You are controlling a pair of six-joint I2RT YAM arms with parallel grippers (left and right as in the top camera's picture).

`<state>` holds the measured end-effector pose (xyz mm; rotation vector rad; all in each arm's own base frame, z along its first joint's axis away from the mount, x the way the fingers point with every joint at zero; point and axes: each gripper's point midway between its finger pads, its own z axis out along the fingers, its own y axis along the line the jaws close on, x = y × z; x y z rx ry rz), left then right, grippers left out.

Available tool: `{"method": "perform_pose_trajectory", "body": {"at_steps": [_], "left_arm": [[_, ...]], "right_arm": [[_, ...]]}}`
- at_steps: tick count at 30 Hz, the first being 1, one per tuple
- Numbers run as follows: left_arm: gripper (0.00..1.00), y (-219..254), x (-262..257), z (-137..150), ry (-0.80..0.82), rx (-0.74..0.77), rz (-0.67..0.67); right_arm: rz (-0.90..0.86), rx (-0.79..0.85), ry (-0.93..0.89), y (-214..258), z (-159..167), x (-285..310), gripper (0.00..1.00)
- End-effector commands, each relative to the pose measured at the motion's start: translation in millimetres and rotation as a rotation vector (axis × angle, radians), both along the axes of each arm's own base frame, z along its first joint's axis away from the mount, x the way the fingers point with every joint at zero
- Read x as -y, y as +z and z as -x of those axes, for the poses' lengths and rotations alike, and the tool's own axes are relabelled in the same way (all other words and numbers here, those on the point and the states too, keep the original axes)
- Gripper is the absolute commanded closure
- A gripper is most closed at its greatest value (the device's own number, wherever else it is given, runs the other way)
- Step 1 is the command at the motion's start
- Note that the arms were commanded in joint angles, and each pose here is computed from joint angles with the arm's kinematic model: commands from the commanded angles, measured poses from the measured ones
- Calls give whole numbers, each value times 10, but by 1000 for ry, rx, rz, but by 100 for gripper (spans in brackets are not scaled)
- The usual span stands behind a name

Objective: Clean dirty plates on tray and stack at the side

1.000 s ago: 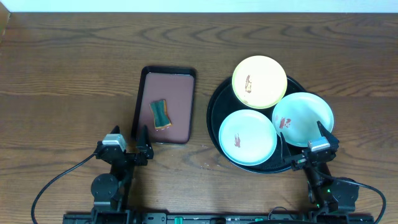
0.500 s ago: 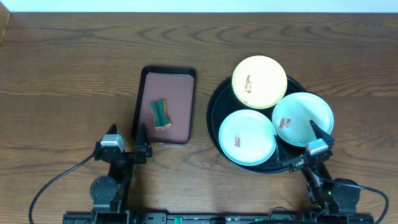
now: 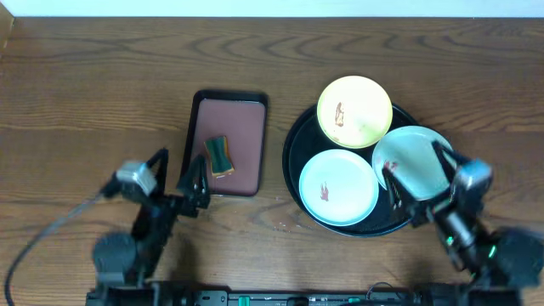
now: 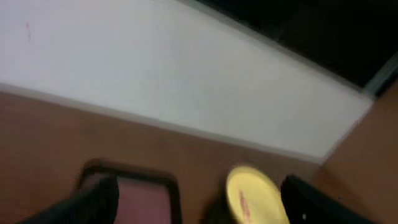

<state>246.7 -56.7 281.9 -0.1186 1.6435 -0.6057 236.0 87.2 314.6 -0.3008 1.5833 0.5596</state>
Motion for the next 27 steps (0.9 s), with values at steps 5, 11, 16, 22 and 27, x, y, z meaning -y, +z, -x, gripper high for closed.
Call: {"method": "perform_pose_trajectory", "body": {"at_steps": [5,11,16,22,27], "left_arm": [[16,-45,144,-289,-90,-449,-11],[16,-674,145,-516,-98,-783,-29],[16,-1286,168,-609,-114,-996,-50],[18,-2006,125,-672,-54,-1199,-171],[43,-2464,119,-709,12,-1269,-358]], "right_arm": [[-76,-525,151,-50,-508,-195,1],[-128,-772,162,-367,-923,-213,1],[-177,-888,256,-628,-972,-355,8],[-39,-963,323,-929,-771,-530,23],[69,-1006,298,-1086,-662,-637,28]]}}
